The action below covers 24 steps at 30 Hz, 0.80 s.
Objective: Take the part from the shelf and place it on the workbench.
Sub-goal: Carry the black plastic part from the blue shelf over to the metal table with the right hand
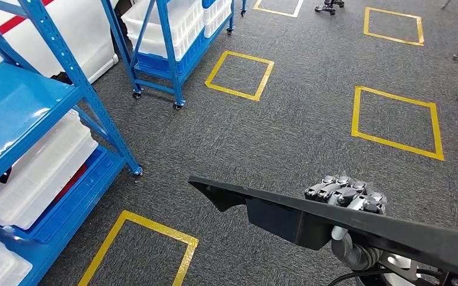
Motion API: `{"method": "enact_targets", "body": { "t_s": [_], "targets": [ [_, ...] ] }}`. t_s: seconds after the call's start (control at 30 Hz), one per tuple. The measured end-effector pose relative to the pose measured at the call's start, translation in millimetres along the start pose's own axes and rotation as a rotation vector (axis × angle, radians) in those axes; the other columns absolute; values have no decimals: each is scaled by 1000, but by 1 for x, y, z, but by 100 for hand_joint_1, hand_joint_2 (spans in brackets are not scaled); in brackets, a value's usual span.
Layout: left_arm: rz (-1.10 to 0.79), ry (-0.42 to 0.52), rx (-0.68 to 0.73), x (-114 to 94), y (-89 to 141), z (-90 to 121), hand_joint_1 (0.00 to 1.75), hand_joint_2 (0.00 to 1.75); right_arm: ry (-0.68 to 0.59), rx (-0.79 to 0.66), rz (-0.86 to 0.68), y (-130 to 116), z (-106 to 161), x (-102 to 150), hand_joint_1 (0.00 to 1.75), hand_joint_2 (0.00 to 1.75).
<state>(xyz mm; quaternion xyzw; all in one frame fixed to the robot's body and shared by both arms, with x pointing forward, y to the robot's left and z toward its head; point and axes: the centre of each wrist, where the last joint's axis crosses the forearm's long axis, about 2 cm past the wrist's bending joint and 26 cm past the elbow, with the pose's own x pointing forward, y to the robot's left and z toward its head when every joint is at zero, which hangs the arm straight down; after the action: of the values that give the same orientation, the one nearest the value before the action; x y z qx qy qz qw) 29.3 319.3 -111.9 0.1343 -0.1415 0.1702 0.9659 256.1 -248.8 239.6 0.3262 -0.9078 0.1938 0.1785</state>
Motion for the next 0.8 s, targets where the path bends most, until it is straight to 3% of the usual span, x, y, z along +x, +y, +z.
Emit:
{"method": "enact_targets", "body": {
  "t_s": [0.8],
  "targets": [
    [-13, -11, -10, 7, -3, -1, 0, 175, -61, 12, 4, -9, -20, 6, 169, 175]
  ]
}}
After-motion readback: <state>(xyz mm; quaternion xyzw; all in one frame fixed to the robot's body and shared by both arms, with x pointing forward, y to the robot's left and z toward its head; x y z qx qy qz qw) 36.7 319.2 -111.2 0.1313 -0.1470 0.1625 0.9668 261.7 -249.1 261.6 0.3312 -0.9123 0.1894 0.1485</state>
